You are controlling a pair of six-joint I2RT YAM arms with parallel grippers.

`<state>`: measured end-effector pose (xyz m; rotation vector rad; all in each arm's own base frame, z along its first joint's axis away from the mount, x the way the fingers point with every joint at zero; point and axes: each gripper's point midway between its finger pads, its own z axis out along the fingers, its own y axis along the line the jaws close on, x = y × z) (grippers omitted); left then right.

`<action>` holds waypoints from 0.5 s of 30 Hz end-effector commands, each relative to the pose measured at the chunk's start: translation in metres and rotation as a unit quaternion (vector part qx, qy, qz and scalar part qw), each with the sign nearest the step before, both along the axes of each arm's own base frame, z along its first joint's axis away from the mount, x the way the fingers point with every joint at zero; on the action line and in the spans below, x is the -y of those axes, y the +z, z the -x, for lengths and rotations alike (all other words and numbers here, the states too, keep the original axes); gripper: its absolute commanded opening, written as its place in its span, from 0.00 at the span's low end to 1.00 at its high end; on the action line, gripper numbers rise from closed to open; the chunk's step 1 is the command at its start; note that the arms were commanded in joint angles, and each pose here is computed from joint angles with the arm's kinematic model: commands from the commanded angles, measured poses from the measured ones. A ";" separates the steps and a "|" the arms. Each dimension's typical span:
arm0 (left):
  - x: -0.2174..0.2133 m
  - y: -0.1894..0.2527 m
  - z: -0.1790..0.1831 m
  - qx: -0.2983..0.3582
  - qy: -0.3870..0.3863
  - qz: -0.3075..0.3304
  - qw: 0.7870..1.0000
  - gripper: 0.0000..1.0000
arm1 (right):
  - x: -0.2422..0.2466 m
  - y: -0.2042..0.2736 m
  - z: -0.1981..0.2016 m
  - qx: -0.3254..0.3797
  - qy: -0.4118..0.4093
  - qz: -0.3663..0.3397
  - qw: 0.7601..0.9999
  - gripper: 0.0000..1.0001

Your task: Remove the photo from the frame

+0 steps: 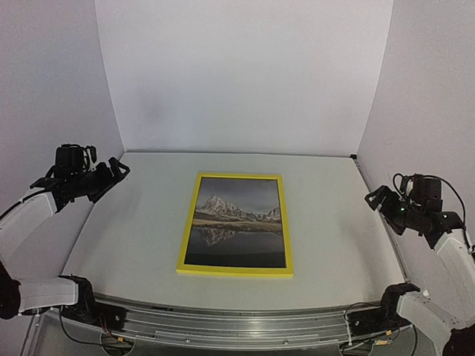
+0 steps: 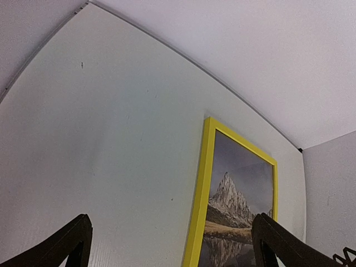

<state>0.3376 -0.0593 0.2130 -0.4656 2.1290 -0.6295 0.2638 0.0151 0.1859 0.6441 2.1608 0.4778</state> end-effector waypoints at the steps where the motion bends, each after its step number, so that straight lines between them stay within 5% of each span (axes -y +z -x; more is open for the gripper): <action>1: 0.038 -0.014 -0.005 -0.003 -0.082 0.067 0.994 0.99 | -0.021 0.003 -0.002 0.011 0.051 -0.037 0.998 0.98; 8: 0.119 -0.079 -0.008 -0.076 -0.158 0.046 0.983 1.00 | -0.093 -0.028 -0.002 -0.095 0.189 -0.186 0.959 0.98; 15: 0.149 -0.129 -0.019 -0.125 -0.188 0.005 0.974 0.99 | -0.153 -0.075 -0.017 -0.166 0.223 -0.034 0.960 0.94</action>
